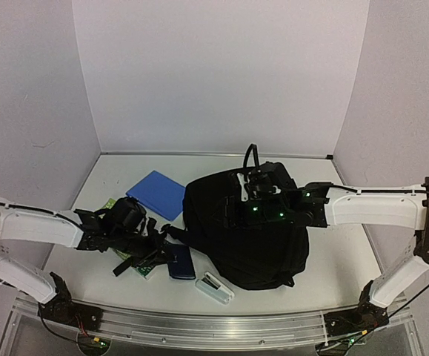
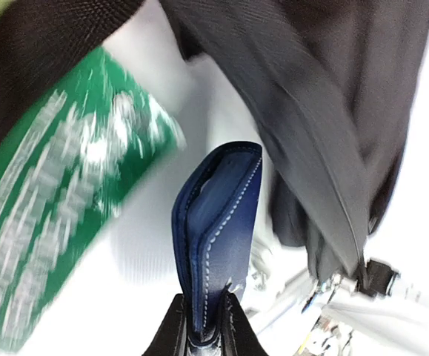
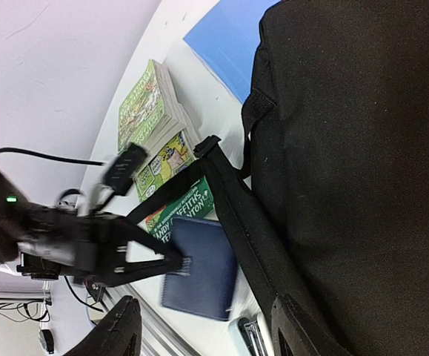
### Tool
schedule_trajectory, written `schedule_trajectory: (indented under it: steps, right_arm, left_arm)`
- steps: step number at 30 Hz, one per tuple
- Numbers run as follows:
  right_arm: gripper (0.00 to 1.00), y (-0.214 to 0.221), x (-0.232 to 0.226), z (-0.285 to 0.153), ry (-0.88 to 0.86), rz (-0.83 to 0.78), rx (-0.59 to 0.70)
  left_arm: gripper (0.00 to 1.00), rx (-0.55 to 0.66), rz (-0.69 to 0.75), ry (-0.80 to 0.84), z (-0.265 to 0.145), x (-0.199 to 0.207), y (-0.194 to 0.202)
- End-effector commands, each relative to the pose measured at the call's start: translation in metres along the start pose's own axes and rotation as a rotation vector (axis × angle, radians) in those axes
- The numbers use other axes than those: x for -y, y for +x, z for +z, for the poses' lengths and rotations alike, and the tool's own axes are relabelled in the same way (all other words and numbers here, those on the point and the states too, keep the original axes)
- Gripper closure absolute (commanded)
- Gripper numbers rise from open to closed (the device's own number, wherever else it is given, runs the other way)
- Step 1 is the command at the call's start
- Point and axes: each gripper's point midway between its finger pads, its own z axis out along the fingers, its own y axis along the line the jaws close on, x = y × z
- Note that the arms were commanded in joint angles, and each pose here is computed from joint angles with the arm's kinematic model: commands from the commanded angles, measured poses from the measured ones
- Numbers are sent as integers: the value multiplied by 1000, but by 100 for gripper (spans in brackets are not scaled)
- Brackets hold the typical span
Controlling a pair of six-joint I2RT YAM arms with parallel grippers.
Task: Pack the student bag
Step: Pick up the personal item from the center of the board.
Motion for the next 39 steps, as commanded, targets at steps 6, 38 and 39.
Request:
schedule_trajectory:
  steps: [6, 38, 39]
  right_arm:
    - [22, -26, -55, -33, -275, -4, 56]
    - [54, -12, -120, -57, -743, 32, -31]
    - [60, -13, -120, -57, -744, 32, -27]
  left_arm:
    - [100, 130, 237, 225, -130, 69, 11]
    - [100, 184, 543, 694, -175, 195, 9]
    - [100, 181, 541, 693, -173, 194, 9]
